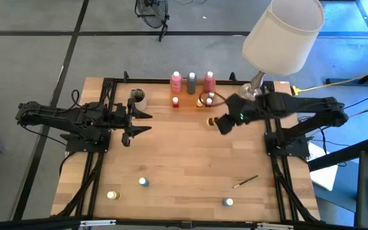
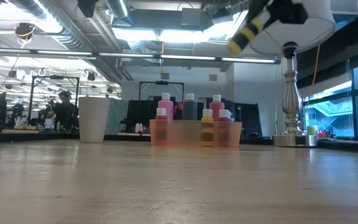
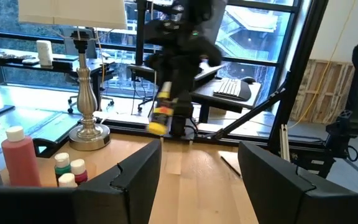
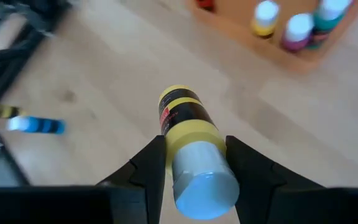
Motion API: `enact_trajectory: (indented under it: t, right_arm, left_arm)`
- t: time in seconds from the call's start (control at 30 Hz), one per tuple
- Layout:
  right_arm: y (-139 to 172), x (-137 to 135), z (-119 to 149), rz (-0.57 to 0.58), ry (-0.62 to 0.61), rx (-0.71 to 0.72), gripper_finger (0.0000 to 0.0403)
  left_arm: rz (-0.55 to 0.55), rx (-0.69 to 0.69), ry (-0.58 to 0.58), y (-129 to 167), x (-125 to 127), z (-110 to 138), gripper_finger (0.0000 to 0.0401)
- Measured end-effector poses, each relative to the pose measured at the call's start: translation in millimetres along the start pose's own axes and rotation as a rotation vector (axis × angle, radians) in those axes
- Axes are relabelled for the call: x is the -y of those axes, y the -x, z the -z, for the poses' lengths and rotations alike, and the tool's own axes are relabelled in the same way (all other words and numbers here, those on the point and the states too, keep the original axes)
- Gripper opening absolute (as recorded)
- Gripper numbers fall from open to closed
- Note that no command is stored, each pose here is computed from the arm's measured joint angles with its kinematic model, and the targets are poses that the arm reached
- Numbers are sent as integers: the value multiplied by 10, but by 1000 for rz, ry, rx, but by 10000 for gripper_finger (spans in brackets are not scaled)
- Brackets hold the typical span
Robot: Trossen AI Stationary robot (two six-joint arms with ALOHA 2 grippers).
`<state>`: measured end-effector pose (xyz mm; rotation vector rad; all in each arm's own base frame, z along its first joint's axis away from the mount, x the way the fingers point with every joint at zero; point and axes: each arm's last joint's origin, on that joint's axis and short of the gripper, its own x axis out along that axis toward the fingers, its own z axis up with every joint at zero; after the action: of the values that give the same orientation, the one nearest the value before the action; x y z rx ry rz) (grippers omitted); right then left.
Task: Pick & Place Paint Supplies
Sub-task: Put the light yellow paint bottle into the orange bin
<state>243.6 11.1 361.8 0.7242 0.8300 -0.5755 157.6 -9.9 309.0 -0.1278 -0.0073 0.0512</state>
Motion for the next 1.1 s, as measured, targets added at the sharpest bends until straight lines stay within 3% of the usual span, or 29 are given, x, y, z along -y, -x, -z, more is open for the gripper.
enact_trajectory:
  t: [0.27,0.6,0.87,1.1]
  right_arm:
    - [-296,359,-344,255,3,-203,138]
    - [-654,665,-685,297,106,-277,138]
    - [-832,814,-890,270,145,-246,138]
    - [-1055,930,-1002,289,138,-258,138]
  left_arm:
    - [-1,1,8,0,0,0,210]
    - [-173,37,-14,4,-49,-21,210]
    - [-179,38,-8,5,-50,-21,210]
    - [-214,45,-182,9,-57,-45,210]
